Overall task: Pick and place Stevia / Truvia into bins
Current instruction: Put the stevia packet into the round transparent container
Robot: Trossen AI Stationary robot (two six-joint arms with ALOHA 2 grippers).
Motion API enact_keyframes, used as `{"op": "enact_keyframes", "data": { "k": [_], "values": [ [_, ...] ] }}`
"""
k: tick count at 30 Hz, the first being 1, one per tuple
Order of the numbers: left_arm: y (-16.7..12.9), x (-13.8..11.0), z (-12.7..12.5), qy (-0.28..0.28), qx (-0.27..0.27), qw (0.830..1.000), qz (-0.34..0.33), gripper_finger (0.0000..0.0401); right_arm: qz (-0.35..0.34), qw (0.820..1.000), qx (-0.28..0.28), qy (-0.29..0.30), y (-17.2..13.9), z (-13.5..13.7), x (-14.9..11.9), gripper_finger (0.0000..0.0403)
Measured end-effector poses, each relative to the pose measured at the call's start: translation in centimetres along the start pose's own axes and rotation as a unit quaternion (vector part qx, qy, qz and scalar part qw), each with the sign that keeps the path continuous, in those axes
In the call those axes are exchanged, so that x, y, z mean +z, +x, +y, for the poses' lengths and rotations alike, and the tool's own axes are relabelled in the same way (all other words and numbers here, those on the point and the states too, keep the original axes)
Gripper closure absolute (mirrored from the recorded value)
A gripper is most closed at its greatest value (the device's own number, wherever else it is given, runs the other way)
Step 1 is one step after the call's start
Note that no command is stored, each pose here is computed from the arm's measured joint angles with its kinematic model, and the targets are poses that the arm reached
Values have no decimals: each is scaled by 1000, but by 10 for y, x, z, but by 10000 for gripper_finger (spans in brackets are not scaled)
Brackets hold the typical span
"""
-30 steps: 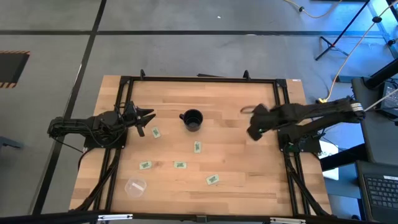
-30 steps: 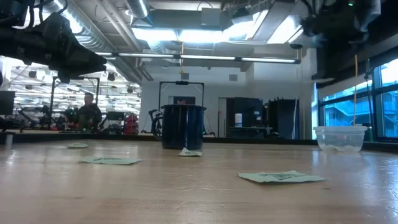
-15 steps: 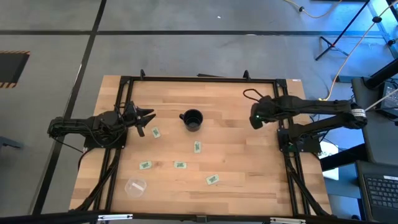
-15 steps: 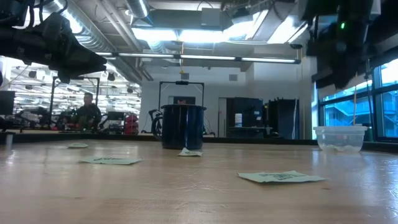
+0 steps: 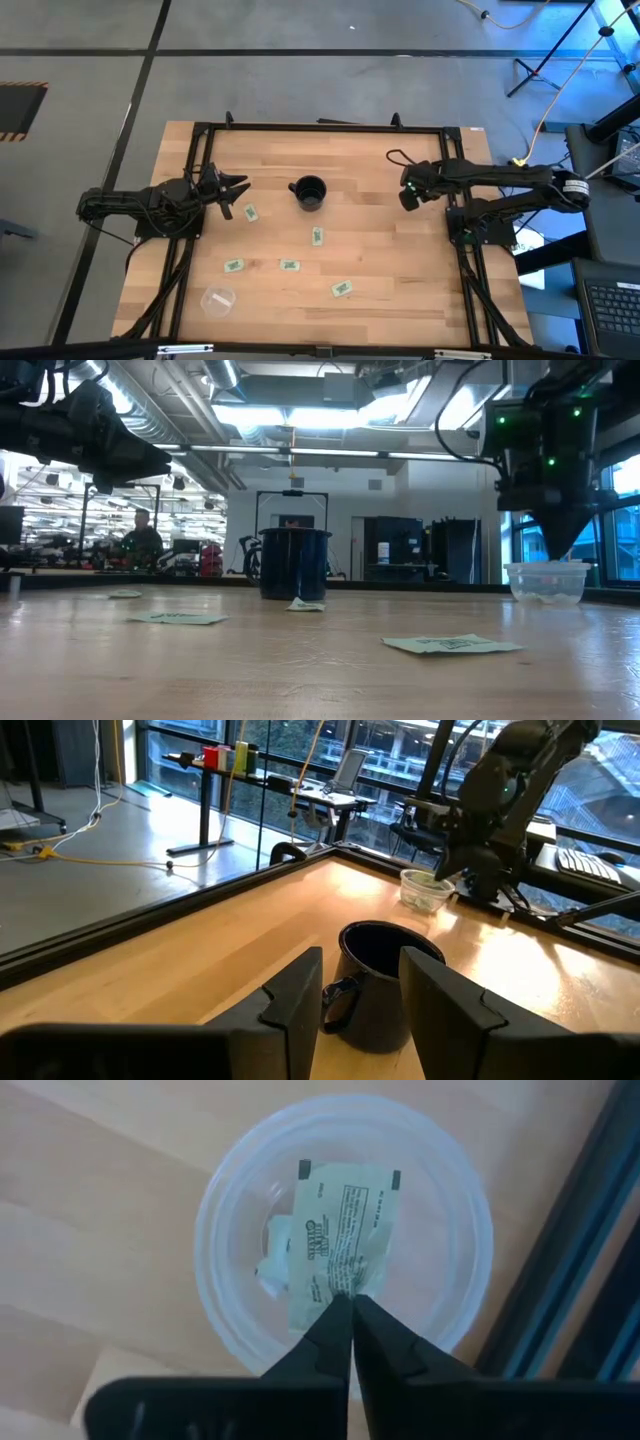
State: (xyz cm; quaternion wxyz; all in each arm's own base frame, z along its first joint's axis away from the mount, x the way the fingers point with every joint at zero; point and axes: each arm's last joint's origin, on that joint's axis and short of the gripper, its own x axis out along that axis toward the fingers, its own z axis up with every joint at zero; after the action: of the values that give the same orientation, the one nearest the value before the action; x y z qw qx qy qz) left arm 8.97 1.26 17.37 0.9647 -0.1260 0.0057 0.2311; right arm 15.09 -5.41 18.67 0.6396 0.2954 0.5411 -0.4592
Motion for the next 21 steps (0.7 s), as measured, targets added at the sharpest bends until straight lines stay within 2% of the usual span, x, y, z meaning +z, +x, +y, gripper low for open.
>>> {"op": "enact_keyframes", "data": {
  "k": [11, 21],
  "values": [
    [0, 0, 0, 0, 0, 1000, 0, 272, -3, 1000, 3, -7, 7, -1, -1, 381],
    [0, 0, 0, 0, 0, 1000, 0, 271, -15, 999, -9, -32, 6, -2, 0, 302]
  ]
}}
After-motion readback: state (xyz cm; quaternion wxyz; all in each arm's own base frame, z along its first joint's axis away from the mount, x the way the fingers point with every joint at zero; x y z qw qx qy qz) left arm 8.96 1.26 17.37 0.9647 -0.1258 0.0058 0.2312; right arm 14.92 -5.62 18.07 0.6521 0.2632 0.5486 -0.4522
